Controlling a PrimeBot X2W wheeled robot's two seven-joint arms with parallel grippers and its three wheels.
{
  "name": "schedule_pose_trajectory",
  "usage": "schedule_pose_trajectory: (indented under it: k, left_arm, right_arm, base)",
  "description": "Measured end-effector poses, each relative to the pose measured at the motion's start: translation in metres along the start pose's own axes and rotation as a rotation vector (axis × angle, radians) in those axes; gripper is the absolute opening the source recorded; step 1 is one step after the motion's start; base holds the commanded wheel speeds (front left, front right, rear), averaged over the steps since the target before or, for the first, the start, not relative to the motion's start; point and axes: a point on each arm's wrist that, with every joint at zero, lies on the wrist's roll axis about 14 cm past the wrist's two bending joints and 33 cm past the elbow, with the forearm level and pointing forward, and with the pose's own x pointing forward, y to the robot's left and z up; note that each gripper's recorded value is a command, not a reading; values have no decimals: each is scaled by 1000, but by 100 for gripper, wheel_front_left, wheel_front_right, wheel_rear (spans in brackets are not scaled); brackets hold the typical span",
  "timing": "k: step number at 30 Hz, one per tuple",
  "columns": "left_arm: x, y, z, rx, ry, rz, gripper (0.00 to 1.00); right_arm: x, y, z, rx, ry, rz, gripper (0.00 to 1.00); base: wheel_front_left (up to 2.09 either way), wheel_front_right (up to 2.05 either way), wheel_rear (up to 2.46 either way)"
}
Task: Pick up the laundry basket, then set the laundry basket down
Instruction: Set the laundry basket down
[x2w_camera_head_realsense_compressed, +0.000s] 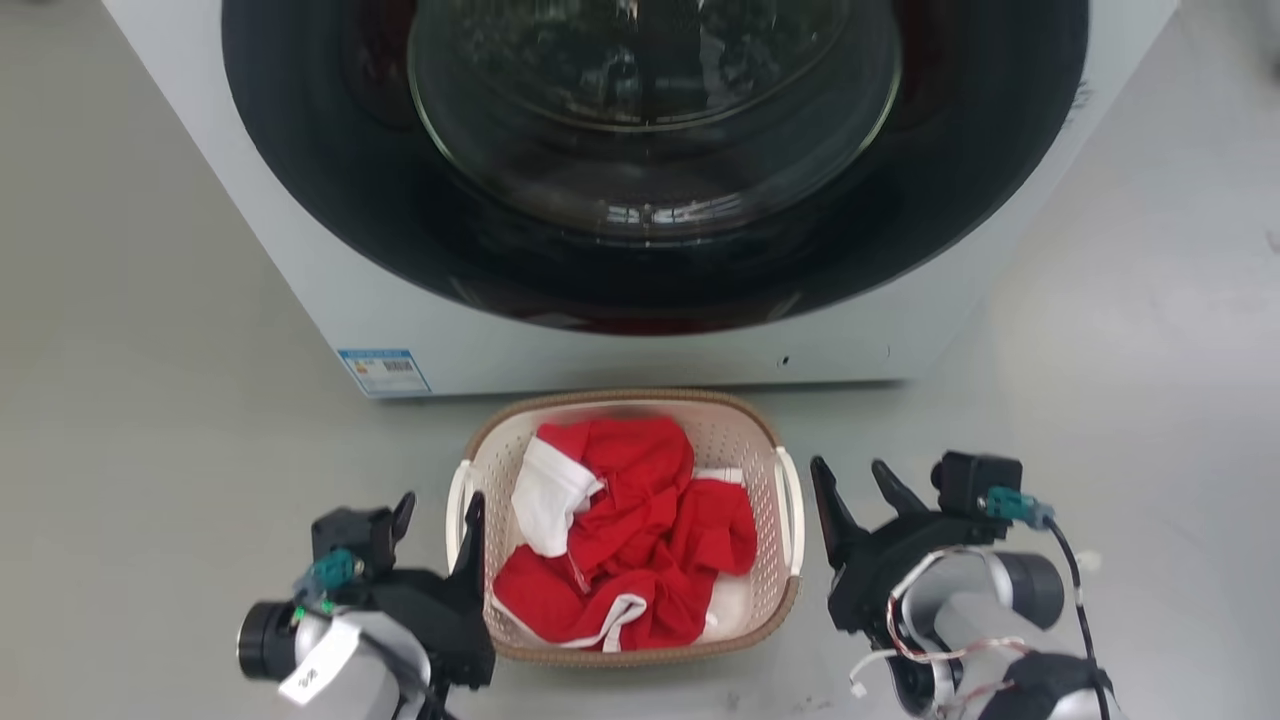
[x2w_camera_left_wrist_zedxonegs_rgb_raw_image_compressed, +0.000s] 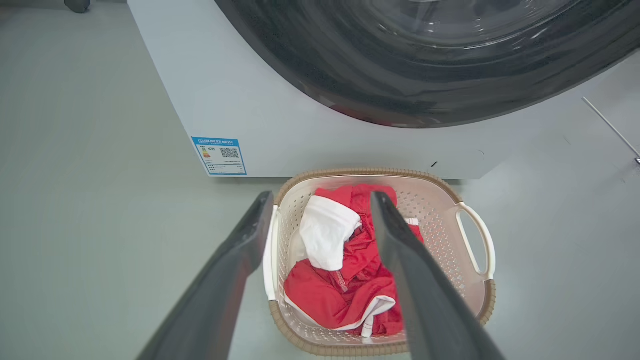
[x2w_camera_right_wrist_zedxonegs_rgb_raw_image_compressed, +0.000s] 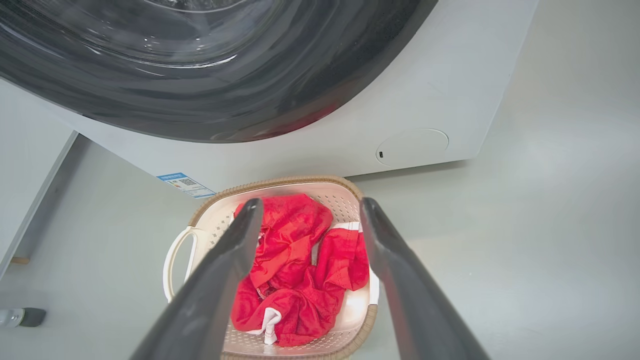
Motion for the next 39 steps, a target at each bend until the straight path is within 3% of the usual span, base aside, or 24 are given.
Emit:
schedule_pose_trajectory:
  k: [18,39]
  left_arm:
    - [-92,-8,1,16,-152,-14,100]
    - [-139,2,38,50,-349,30,100]
  right_arm:
    - [-85,10,6,12,-176,-1,100]
    - [-151,27,34,-27,-412,33,100]
  base:
    - [0,0,0]
    - [0,0,0]
